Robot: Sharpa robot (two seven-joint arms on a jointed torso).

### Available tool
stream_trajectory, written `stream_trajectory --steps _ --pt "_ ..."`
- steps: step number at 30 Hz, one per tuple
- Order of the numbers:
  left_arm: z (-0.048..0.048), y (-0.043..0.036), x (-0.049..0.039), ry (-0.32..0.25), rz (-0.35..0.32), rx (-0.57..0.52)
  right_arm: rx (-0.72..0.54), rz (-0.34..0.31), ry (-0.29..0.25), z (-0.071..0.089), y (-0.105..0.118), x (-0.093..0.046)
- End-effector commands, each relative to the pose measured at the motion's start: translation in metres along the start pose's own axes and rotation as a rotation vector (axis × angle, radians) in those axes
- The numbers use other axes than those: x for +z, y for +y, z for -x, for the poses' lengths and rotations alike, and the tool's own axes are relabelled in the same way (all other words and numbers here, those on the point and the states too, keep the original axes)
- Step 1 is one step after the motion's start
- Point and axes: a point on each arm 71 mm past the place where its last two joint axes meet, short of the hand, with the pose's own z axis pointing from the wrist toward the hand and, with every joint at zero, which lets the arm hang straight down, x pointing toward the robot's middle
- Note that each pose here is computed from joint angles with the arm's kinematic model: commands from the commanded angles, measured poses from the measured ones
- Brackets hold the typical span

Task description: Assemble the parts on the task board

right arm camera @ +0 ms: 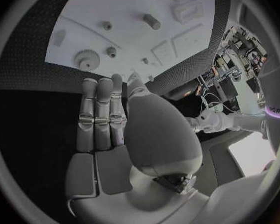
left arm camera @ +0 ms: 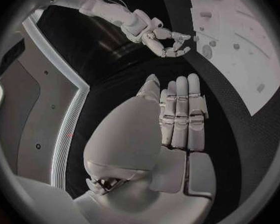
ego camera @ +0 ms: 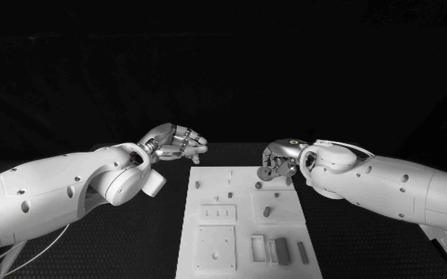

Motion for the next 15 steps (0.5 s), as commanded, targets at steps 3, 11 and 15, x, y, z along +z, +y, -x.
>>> stream_trajectory --steps 3,11,15 --pt "-0.0044 -0.0042 0.0017 0.035 -0.024 0.017 -0.014 -0.101 0.024 -0.0012 -0.0097 0.0" --pt "-0.0047 -0.0033 0.003 0.036 -0.011 -0.011 -0.005 -0.102 0.035 -0.0025 -0.0075 -0.0021" --pt "-0.0057 -0.0033 0.0039 0.041 -0.009 -0.017 -0.003 -0.082 0.035 -0.0026 -0.0056 -0.0032"
